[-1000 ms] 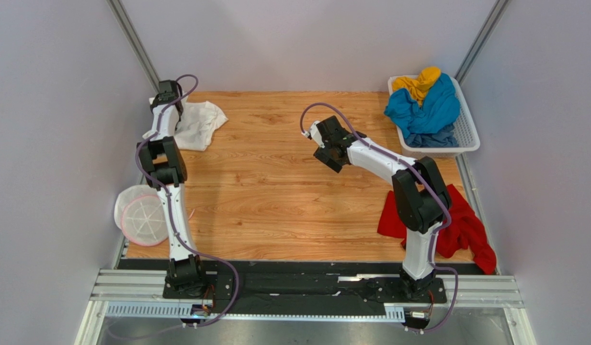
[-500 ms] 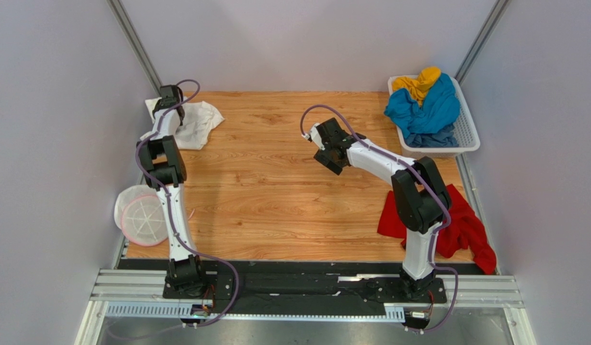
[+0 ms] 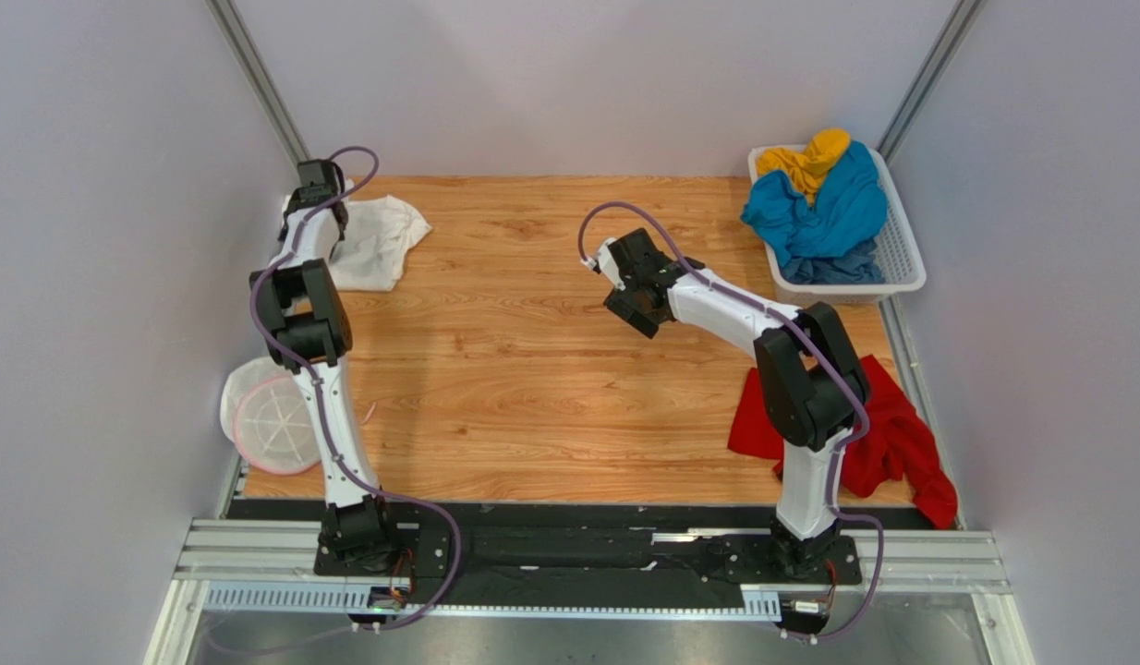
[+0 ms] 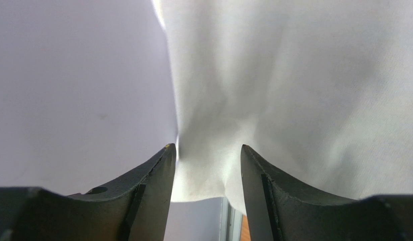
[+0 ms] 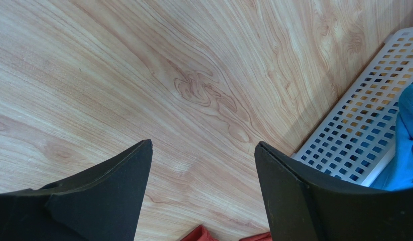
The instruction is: Fold and stack the t-shirts
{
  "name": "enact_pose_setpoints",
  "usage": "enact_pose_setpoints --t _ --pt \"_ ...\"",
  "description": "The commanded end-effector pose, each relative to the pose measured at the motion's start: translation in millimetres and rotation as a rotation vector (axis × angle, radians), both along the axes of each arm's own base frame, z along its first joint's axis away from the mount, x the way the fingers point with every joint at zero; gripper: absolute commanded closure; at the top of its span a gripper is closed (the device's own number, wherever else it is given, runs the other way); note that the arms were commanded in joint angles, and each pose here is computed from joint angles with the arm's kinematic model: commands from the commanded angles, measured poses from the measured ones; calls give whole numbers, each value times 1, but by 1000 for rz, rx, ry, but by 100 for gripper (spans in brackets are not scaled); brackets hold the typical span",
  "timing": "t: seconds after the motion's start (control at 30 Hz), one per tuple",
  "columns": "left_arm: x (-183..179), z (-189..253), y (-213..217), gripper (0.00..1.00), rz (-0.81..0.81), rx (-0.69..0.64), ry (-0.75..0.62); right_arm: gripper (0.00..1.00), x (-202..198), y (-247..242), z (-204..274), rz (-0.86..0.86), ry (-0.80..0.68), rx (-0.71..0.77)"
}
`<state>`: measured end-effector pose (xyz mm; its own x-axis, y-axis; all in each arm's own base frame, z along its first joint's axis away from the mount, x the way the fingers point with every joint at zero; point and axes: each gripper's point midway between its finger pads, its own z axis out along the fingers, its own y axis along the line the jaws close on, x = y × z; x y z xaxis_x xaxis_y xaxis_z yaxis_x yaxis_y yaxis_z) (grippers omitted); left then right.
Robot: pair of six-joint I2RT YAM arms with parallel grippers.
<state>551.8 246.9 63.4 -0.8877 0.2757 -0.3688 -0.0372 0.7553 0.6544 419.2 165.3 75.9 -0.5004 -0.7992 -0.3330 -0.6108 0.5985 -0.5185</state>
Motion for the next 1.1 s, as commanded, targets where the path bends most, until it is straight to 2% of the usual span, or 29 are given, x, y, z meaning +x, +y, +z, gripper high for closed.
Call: enact_pose_setpoints --t 0.0,0.27,0.4,0.43,0.5,0.53,0.57,0.63,0.67,0.73,0.77,0.8,0.83,0.9,0.93,1.07 --pt "6 79 9 40 12 62 -165 21 -1 4 19 -7 -41 40" --pt "-10 129 5 39 7 98 -265 21 -1 0 29 -16 -73 33" --pt "-28 149 -14 39 -19 5 -311 20 2 -6 50 -54 -142 48" --pt "-34 168 -28 39 -63 -41 -350 20 1 -7 55 -72 -159 62" --pt "-46 158 -49 36 -92 -132 -357 19 1 -10 74 -101 -212 90" --pt "-55 178 -61 22 -112 -149 -403 19 1 -11 81 -115 -234 104" --pt "-65 164 -70 18 -103 -198 -392 19 3 -15 88 -151 -268 112" --pt "-76 179 -96 15 -147 -259 -438 18 4 -20 103 -196 -320 123" --pt "-85 169 -107 15 -145 -299 -427 17 5 -26 109 -236 -348 110" --pt "-93 181 -137 15 -195 -343 -454 15 8 -35 118 -286 -383 112" --pt "-99 170 -151 15 -202 -378 -435 12 8 -40 121 -313 -394 125" --pt "-102 170 -165 15 -226 -401 -434 5 9 -42 122 -352 -402 163" --pt "-107 177 -191 15 -277 -422 -437 2 12 -50 129 -388 -417 191" --pt "-117 172 -221 15 -337 -464 -420 0 13 -57 133 -445 -414 259" --pt "-124 183 -247 15 -401 -486 -439 0 17 -65 141 -480 -425 290" --pt "-149 195 -298 15 -517 -638 -466 0 16 -77 143 -507 -383 367"
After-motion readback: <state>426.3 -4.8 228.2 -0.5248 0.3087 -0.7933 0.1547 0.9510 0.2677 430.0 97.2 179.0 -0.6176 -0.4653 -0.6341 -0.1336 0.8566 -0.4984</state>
